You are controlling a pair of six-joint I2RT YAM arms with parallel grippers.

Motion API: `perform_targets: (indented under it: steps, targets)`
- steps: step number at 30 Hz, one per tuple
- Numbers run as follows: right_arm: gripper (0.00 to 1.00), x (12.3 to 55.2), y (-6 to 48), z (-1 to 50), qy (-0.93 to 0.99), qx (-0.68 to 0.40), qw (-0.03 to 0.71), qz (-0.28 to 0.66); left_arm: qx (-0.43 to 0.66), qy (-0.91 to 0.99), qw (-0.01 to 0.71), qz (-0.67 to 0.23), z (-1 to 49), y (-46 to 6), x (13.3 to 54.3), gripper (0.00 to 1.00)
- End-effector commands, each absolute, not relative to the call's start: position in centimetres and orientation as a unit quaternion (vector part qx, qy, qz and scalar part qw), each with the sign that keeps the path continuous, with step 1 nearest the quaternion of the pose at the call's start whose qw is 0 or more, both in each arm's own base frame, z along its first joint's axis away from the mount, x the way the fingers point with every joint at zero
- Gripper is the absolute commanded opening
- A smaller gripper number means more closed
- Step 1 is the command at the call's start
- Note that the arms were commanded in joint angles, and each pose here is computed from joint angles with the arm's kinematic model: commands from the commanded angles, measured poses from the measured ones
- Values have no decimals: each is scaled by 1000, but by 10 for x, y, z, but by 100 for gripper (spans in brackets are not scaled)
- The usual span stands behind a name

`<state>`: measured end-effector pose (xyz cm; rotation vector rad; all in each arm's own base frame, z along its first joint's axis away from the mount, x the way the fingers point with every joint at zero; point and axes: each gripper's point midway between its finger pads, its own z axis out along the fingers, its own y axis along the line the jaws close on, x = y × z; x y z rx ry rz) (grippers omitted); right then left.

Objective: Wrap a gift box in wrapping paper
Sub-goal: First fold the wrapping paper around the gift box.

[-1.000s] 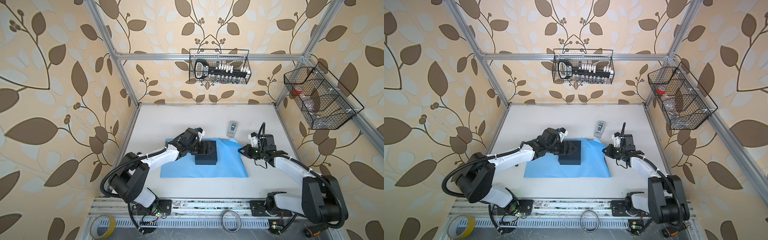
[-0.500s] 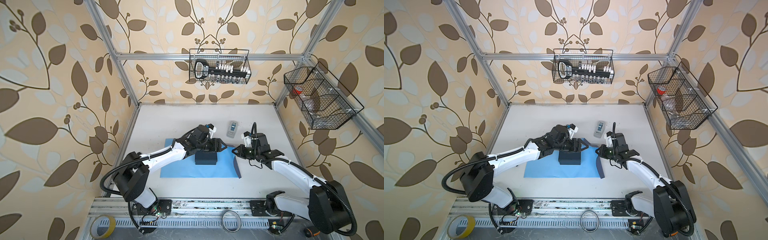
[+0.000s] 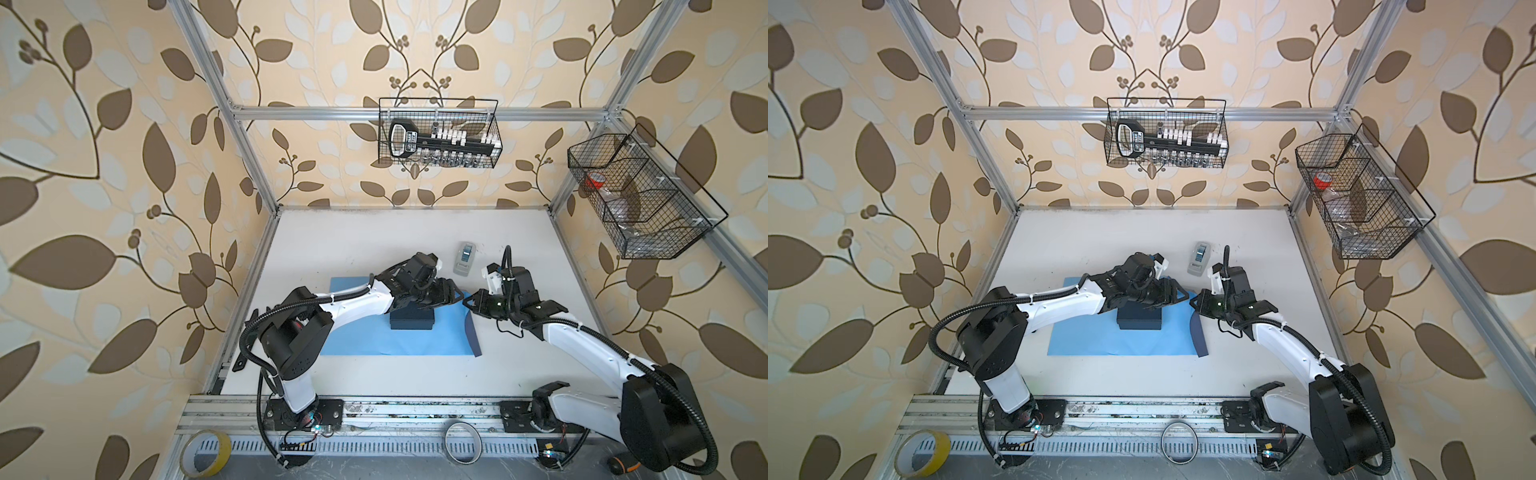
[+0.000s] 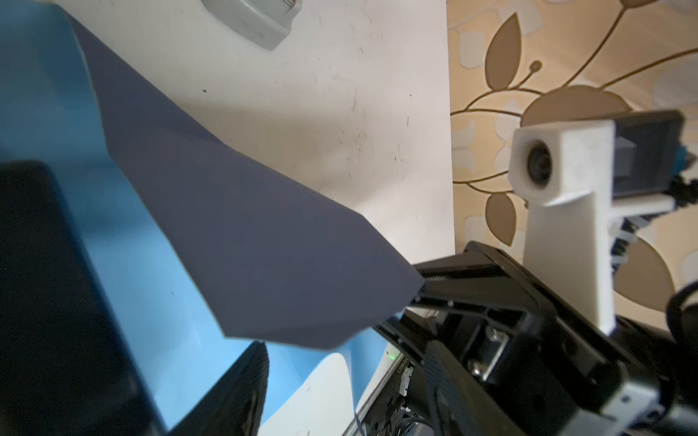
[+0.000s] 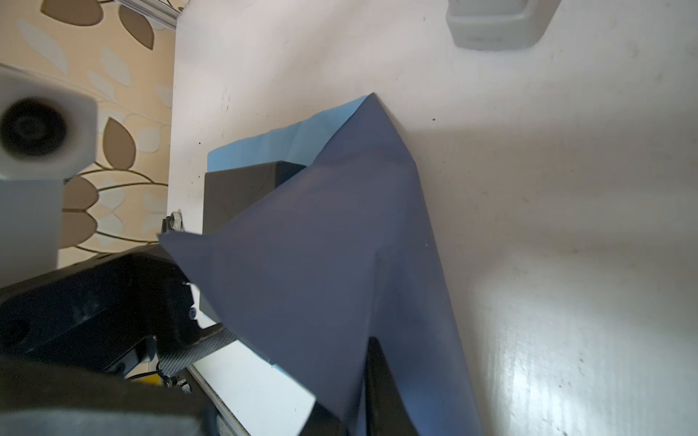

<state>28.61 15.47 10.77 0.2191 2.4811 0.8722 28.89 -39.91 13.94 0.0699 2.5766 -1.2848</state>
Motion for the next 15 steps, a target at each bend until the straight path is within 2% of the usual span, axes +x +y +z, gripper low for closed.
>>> perform_targets:
  steps: [1, 15]
  targets:
    - [12, 289, 157, 117, 905, 77, 264, 324, 19, 874, 159, -459, 161, -413, 308, 68]
    - [16, 287, 163, 119, 900, 69, 265, 339, 20, 879, 163, -447, 152, -431, 330, 68]
